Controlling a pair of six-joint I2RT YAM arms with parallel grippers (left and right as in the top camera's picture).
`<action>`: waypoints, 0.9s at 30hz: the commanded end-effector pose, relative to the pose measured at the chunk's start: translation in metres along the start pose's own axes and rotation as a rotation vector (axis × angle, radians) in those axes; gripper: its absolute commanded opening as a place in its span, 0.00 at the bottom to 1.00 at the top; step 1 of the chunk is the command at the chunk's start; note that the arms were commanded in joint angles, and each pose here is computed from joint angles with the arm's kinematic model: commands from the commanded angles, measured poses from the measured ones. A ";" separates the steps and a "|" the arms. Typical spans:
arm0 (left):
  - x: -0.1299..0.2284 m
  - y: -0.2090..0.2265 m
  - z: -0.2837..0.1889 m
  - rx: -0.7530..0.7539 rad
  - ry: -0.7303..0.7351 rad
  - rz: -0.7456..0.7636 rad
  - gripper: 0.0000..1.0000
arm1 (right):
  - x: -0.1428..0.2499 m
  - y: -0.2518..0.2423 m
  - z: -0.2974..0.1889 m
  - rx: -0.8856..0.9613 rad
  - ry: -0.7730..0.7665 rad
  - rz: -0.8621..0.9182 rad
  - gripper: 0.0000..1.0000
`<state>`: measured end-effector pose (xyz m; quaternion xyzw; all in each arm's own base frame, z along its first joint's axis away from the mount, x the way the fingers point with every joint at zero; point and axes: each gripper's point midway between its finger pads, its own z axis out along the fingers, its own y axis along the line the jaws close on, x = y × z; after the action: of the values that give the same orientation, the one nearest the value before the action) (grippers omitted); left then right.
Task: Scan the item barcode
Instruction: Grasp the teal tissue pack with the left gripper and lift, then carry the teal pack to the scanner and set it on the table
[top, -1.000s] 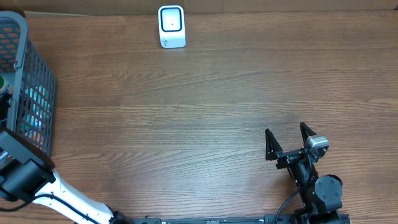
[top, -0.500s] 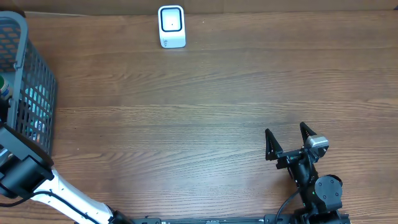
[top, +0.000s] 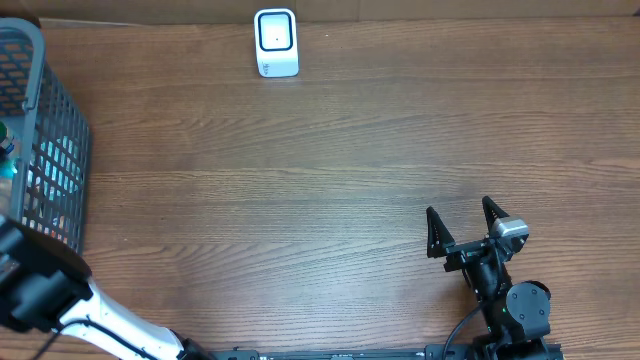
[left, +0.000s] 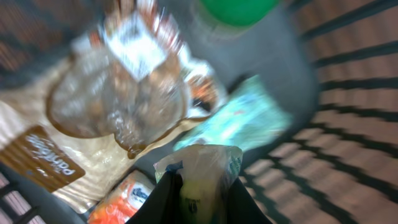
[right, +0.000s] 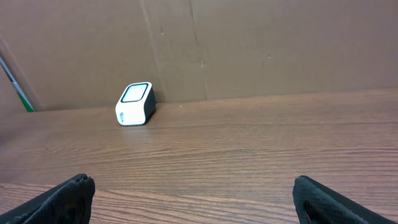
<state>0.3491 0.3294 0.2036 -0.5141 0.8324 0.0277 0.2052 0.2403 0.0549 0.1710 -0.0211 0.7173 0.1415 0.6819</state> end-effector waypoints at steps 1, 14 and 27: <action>-0.018 -0.026 -0.100 0.168 -0.189 -0.004 0.04 | 0.001 -0.003 0.000 0.011 -0.006 0.004 1.00; 0.077 -0.100 -0.258 0.466 -0.325 0.277 0.04 | 0.001 -0.003 0.000 0.011 -0.006 0.004 1.00; 0.243 -0.181 -0.180 0.338 0.050 0.825 0.05 | 0.001 -0.003 0.000 0.011 -0.006 0.004 1.00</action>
<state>0.3475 0.0042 0.3492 -0.1337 0.9430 -0.0860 0.2923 0.2403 0.0549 0.1710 -0.0211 0.7171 0.1416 0.6821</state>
